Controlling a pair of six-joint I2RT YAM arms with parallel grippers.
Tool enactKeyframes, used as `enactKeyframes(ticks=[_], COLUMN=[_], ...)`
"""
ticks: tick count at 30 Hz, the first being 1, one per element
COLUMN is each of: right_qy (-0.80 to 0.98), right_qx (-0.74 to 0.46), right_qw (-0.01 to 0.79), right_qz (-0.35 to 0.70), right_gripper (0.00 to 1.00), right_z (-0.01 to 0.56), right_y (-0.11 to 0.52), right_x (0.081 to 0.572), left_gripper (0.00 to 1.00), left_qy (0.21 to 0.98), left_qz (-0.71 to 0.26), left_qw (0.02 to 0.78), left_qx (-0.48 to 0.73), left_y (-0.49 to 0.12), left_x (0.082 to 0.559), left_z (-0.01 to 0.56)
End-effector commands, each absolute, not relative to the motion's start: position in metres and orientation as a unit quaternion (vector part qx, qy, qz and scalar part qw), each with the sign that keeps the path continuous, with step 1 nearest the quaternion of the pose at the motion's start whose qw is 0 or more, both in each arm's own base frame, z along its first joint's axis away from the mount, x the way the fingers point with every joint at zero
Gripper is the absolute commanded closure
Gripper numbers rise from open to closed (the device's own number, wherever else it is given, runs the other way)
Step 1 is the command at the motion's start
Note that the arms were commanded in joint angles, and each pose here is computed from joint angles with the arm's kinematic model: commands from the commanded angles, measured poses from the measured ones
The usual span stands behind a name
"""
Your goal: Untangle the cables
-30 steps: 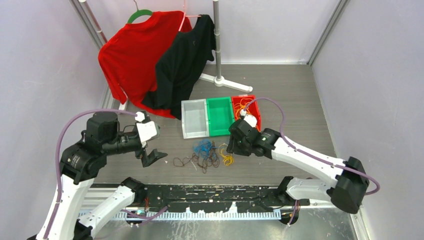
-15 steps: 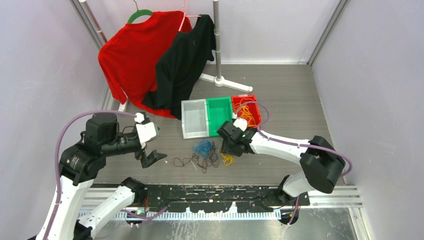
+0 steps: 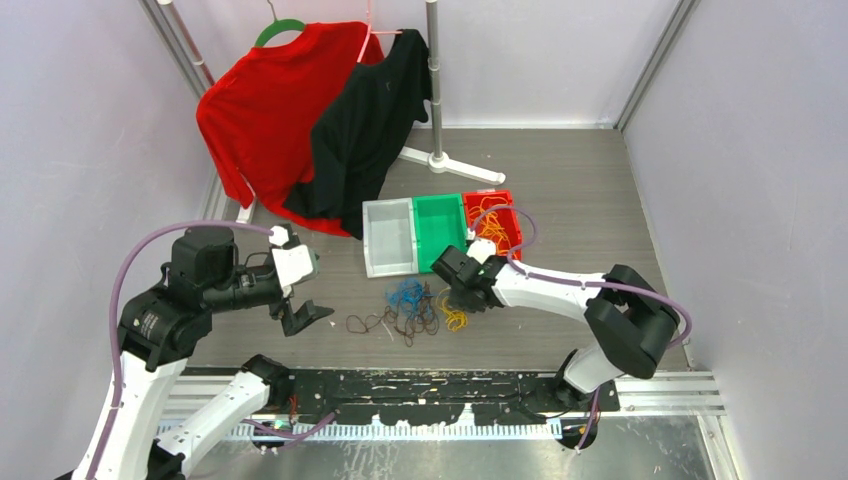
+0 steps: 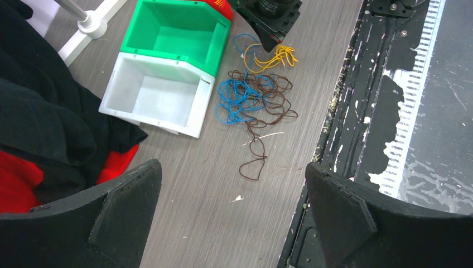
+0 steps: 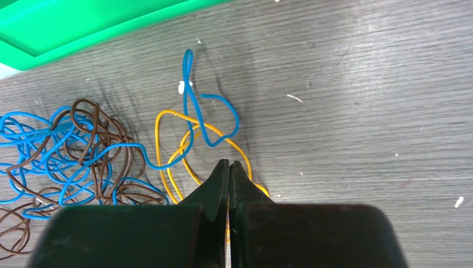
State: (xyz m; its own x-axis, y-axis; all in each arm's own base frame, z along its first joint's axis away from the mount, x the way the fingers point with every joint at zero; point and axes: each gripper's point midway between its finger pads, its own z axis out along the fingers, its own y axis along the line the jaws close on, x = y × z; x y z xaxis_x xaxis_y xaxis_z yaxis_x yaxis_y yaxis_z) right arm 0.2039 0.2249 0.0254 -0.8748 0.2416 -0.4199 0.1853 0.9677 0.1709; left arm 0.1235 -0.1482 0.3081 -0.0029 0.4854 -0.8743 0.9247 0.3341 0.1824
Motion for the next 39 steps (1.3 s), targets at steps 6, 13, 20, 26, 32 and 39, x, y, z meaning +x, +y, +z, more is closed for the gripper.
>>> enactKeyframes(ticks=[6,13,20,26,32,39], right_qy=[0.949,0.954,0.966,0.97,0.973,0.976], right_qx=[0.098,0.08,0.046,0.013,0.003,0.002], right_qw=[0.286,0.275,0.236,0.236,0.223,0.211], right_qz=[0.093,0.09,0.093,0.059,0.054,0.061], right_gripper=[0.99,0.97,0.44,0.43,0.5,0.86], right_z=[0.097,0.091,0.055,0.037,0.02,0.015], right_y=[0.217,0.207,0.224,0.221,0.221,0.22], right_x=[0.211,0.199,0.196,0.209,0.213,0.206], left_gripper=[0.0,0.0,0.01,0.01,0.01,0.01], left_qy=[0.649,0.648,0.648,0.65,0.65,0.651], left_qz=[-0.23,-0.232,-0.232,-0.231,-0.231,-0.232], left_qw=[0.488,0.487,0.488,0.487,0.487,0.488], left_qx=[0.537,0.537,0.537,0.536,0.535,0.534], left_y=[-0.15,-0.151,-0.151,-0.15,-0.15,-0.15], left_x=[0.124,0.125,0.124,0.123,0.123,0.124], left_z=[0.32,0.321,0.321,0.321,0.321,0.321])
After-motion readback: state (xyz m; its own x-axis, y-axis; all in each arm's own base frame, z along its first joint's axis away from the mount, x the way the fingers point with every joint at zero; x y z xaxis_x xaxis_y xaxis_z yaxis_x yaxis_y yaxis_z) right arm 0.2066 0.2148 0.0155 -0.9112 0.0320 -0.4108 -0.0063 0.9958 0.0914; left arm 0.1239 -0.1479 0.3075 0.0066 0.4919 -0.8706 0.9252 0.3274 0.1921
